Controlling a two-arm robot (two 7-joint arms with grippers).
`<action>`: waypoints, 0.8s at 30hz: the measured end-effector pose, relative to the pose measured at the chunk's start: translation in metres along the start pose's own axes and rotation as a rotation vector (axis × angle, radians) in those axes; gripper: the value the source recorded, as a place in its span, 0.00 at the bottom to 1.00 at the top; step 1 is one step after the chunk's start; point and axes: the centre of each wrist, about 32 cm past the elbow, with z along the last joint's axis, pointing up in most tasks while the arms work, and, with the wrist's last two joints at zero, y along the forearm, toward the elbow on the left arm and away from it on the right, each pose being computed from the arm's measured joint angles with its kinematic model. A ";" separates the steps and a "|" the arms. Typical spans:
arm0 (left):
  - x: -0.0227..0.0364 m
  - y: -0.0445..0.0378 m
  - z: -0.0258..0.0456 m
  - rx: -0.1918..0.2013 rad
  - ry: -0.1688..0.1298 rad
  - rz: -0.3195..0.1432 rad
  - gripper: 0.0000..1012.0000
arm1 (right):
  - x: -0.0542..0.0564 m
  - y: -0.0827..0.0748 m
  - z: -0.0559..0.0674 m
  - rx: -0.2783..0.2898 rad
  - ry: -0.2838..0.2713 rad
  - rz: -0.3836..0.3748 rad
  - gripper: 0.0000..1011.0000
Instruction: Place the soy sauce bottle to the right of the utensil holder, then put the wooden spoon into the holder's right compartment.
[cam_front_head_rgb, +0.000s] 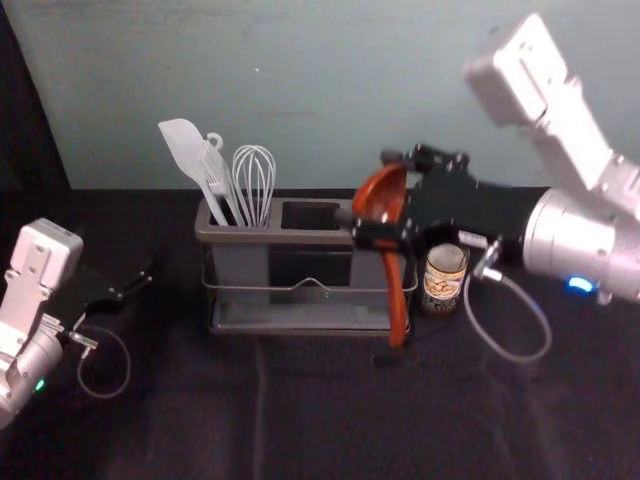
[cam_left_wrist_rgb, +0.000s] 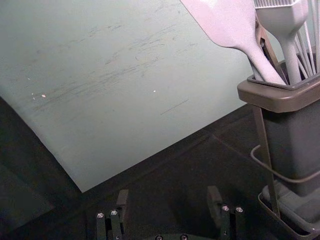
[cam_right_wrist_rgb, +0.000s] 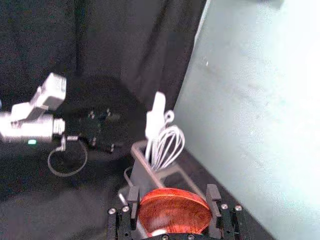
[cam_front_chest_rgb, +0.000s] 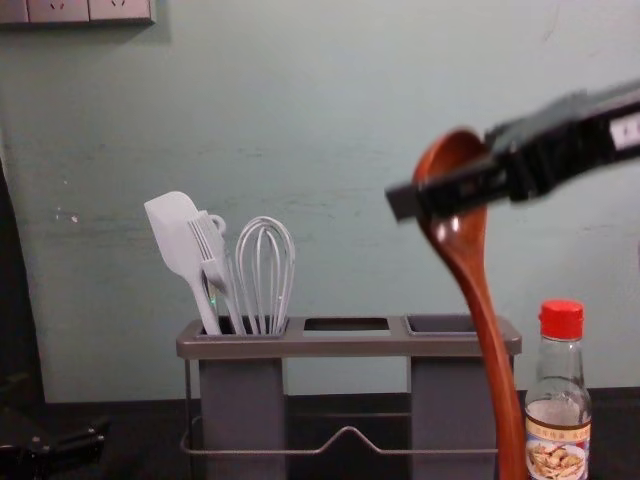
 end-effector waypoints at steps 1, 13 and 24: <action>0.0000 0.0000 0.0000 0.000 0.000 0.000 1.00 | 0.002 -0.001 0.002 0.008 -0.002 -0.002 0.83; 0.0000 0.0000 0.0000 0.000 0.000 0.000 1.00 | 0.024 -0.005 0.033 0.110 -0.005 -0.064 0.83; 0.0000 0.0000 0.0000 0.000 0.000 0.000 1.00 | 0.058 0.017 0.043 0.135 0.025 -0.084 0.83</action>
